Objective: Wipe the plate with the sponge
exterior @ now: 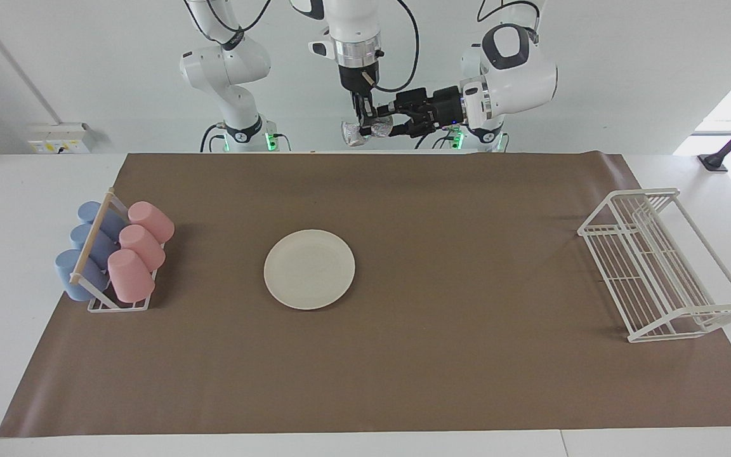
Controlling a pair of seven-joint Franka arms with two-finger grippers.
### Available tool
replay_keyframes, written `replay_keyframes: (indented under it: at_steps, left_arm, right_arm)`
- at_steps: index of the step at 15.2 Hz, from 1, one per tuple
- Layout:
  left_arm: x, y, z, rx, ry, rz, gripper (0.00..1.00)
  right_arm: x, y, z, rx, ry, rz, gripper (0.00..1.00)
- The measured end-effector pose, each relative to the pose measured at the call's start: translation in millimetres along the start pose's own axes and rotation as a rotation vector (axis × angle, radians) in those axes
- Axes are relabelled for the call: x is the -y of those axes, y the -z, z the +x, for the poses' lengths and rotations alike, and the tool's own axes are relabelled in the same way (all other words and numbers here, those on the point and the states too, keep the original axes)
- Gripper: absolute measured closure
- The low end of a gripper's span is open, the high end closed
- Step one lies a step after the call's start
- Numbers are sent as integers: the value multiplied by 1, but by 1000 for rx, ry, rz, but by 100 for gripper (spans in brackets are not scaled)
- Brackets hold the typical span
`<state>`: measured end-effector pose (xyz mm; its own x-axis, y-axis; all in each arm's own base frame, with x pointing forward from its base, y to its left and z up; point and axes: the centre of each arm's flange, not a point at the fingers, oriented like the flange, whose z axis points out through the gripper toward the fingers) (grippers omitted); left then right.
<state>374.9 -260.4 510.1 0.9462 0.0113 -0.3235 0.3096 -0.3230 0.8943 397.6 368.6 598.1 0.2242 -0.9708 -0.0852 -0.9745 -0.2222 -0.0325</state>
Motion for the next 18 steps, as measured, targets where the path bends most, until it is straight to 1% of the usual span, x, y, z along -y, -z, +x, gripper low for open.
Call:
replay_keyframes:
  at_steps: [3,4,7,8,10,14,15,18]
  left_arm:
    - [1,9,5,-11,9,-10,5]
    - [1,8,4,-8,7,-8,10]
    - [1,0,0,2,2,4,12]
    - [1,-1,-1,4,4,5,22]
    - [1,-1,0,3,30,5,46]
    - [2,0,0,1,96,5,89]
    - [2,0,0,2,100,5,94]
    - [2,0,0,2,108,5,95]
  right_arm:
    - [0,0,0,0,0,0,91]
    - [0,0,0,0,0,0,91]
    - [0,0,0,0,0,0,91]
    - [0,0,0,0,0,0,91]
    - [0,0,0,0,0,0,91]
    - [1,1,1,0,-3,2,91]
    - [1,2,2,1,-3,3,91]
    - [1,2,2,0,0,3,91]
